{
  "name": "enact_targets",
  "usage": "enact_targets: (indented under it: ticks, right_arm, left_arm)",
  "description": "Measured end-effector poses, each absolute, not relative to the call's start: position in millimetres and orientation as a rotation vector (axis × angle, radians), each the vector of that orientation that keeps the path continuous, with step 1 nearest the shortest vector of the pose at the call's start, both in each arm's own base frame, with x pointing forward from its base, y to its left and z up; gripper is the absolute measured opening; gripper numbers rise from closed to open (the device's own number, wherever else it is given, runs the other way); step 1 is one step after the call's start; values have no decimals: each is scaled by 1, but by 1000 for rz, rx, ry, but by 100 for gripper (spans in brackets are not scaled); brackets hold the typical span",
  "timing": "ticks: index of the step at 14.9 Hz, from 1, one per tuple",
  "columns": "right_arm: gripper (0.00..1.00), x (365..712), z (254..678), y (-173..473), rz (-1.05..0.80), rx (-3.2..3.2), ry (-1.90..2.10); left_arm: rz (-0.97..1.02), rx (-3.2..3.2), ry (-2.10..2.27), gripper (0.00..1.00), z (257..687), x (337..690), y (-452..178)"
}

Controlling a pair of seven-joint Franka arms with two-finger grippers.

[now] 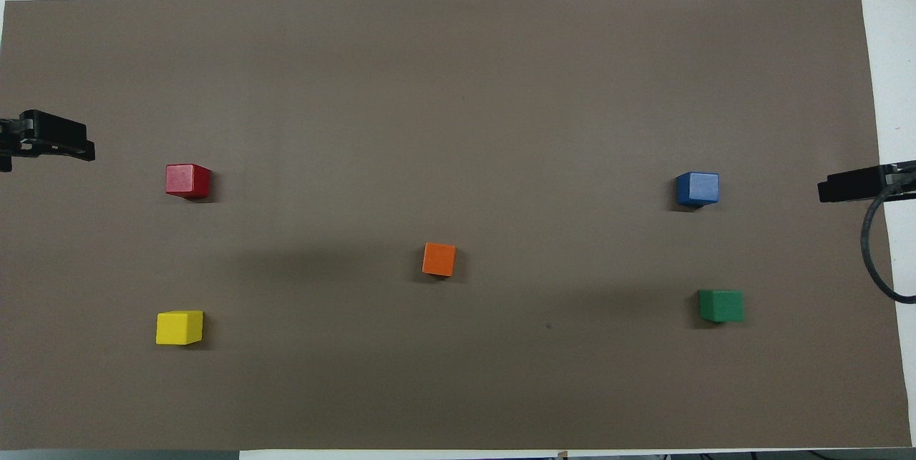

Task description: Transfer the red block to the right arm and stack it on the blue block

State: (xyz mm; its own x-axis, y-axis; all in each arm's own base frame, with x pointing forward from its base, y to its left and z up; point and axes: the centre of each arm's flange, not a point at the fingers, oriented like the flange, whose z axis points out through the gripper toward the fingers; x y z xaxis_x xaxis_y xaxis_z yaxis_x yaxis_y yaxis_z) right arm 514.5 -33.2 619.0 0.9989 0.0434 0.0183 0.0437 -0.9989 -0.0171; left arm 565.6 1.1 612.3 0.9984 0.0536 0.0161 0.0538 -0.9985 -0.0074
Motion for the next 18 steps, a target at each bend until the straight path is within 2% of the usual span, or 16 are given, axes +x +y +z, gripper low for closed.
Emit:
enact_targets:
  ticks: [5,7,10,14,16,18]
  right_arm:
    - [100,514,619,-33,-27,-3123,-68]
    - [100,514,619,-33,-27,-3123,-68]
    - [100,514,618,-33,-26,-3123,-68]
    - [100,514,618,-33,-24,-3123,-68]
    - [100,514,616,-33,-18,-3123,-68]
    - [100,514,611,-33,-3,-3122,-72]
  left_arm:
    - [-89,-3133,-85,100,609,572,2]
    - [-145,-3130,-89,100,591,581,6]
    - [-183,-3123,-100,100,522,595,15]
    - [-186,-3124,-120,100,410,592,34]
    - [-166,-3129,-110,100,381,594,30]
    - [-166,-3132,-97,100,370,598,26]
